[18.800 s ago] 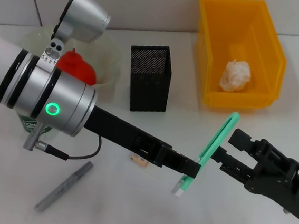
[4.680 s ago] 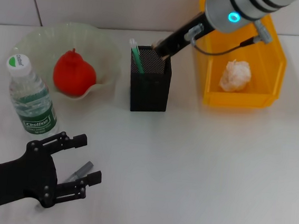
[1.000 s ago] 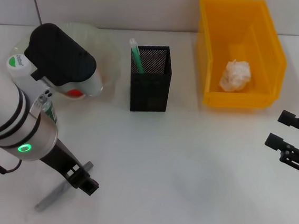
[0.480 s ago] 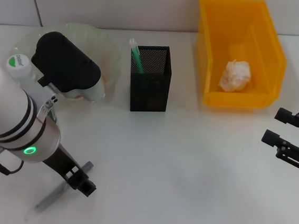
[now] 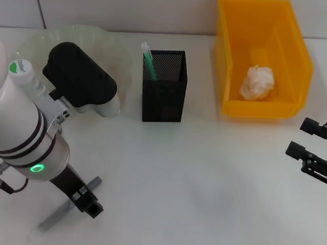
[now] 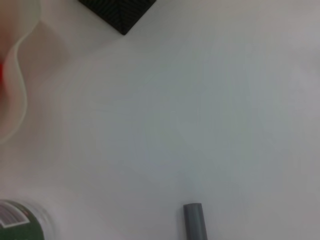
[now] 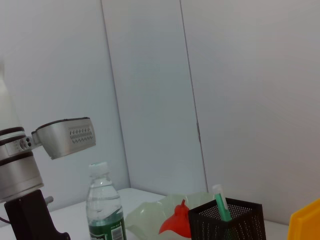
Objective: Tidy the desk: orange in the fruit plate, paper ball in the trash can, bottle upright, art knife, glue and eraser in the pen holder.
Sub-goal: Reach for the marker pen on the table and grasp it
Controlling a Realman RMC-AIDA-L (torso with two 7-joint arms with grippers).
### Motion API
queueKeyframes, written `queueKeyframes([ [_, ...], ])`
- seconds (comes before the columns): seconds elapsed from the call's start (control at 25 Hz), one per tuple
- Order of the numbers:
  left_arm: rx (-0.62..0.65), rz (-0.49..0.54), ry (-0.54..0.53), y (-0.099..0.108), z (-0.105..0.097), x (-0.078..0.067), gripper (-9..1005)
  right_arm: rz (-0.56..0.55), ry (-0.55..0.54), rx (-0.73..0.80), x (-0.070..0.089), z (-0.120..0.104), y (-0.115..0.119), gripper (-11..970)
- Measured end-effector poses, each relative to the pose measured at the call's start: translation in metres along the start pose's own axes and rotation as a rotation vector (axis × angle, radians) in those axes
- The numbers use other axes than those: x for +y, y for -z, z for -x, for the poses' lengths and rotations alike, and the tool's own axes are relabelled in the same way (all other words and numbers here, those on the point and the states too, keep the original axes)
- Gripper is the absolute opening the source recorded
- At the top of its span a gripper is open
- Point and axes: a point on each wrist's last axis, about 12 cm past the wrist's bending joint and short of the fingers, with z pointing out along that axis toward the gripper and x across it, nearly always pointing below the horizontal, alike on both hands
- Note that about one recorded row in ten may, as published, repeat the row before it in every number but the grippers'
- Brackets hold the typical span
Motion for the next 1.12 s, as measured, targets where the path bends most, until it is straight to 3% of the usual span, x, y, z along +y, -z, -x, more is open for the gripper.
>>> queueKeyframes([
  [0.16, -0.004, 0.000, 0.004, 0.001, 0.001, 0.001, 707, 0.001, -0.001, 0.000, 0.000, 0.000, 0.000, 631],
  [0.56, 0.023, -0.003, 0.016, -0.005, -0.001, 0.004, 430, 0.004, -0.006, 0.002, 0.001, -0.001, -0.001, 630],
  [1.12, 0.047, 0.006, 0.031, -0.009, 0.000, 0.010, 408, 0.007, -0.008, 0.006, 0.000, -0.001, -0.002, 629],
])
